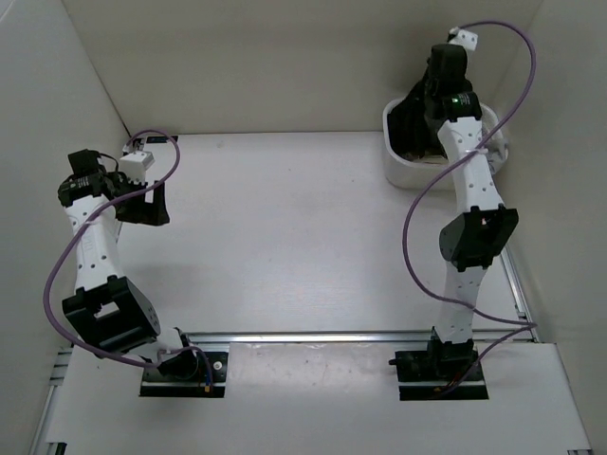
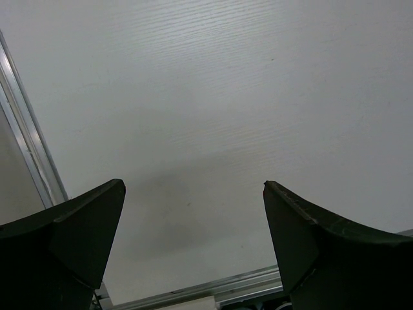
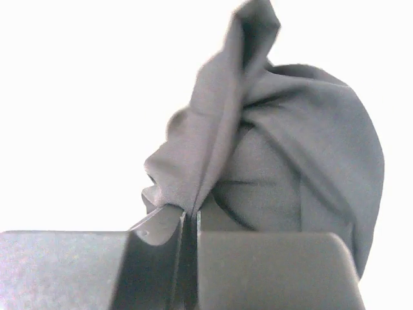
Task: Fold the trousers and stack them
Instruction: Grab the trousers from the pile
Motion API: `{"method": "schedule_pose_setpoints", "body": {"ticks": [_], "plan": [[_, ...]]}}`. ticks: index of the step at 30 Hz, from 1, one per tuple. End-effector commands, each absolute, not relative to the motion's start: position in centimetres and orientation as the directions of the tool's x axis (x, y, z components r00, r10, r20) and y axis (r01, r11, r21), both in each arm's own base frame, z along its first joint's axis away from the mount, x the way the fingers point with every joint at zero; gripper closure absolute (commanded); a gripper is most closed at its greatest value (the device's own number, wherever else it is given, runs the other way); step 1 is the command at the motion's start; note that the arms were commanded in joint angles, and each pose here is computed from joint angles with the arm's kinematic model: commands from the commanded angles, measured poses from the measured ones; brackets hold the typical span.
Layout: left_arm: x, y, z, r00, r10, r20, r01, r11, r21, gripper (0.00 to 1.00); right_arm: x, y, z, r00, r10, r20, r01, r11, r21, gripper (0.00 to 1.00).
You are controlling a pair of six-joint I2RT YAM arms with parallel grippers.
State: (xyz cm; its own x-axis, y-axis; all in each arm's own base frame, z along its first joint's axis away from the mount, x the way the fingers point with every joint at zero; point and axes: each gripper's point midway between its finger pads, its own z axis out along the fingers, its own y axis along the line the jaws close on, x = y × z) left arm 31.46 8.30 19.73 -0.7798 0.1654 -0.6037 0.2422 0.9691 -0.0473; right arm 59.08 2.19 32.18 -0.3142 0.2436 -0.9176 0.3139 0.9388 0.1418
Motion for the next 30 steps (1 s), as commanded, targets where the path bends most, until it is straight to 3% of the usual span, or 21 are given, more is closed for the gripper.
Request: {"method": "schedule_pose_setpoints", "body": {"ticks": [1,2,5,8,12,17,21,23,24,26,27,30], "plan": [[32.8,7.8,20.3,-0.748,0.148,-0.647,0.252,0.965,-0.070,0.00,52.5,11.9,53.4,0.132,0.199,-0.971,-0.033,0.980,0.196,1.00],[33.0,7.6,19.9,-0.754,0.134,-0.643,0.253,0.963,-0.097,0.00,50.7,13.0,55.7,0.181,0.184,-0.966,-0.071,0.982,0.174,1.00],[33.4,6.6,19.6,-0.749,0.119,-0.652,0.286,0.945,-0.157,0.00,49.9,12.4,55.1,0.183,0.079,-0.980,0.068,0.993,0.093,1.00],[34.0,6.2,19.9,-0.739,0.114,-0.664,0.303,0.936,-0.177,0.00,53.9,4.5,48.9,0.091,0.097,-0.991,0.297,0.947,0.120,1.00],[34.2,6.2,20.3,-0.730,0.115,-0.674,0.310,0.934,-0.175,0.00,56.7,-2.7,45.0,0.046,0.213,-0.976,0.446,0.870,0.211,1.00],[33.8,6.0,20.0,-0.732,0.122,-0.670,0.315,0.933,-0.175,0.00,58.5,-6.9,44.1,0.102,0.222,-0.970,0.486,0.839,0.244,1.00],[33.5,6.2,19.8,-0.738,0.124,-0.663,0.305,0.938,-0.164,0.00,60.4,-7.7,40.8,0.050,0.306,-0.951,0.464,0.836,0.293,1.00],[33.5,6.5,19.7,-0.734,0.149,-0.663,0.317,0.938,-0.140,0.00,61.3,-6.3,37.4,-0.051,0.328,-0.943,0.417,0.865,0.278,1.00],[33.5,6.5,19.7,-0.734,0.149,-0.663,0.317,0.938,-0.140,0.00,61.7,-5.7,34.6,-0.119,0.333,-0.935,0.402,0.877,0.262,0.96],[33.5,6.8,19.4,-0.743,0.149,-0.652,0.310,0.941,-0.138,0.00,61.5,-5.1,30.8,-0.240,0.330,-0.913,0.396,0.892,0.219,0.51],[33.5,6.8,19.4,-0.743,0.149,-0.652,0.310,0.941,-0.138,0.00,61.0,-5.6,28.9,-0.297,0.329,-0.896,0.435,0.882,0.179,0.03],[33.4,6.7,18.8,-0.754,0.144,-0.641,0.307,0.940,-0.150,0.00,59.7,-7.1,27.6,-0.330,0.328,-0.885,0.522,0.845,0.119,0.01]]}}
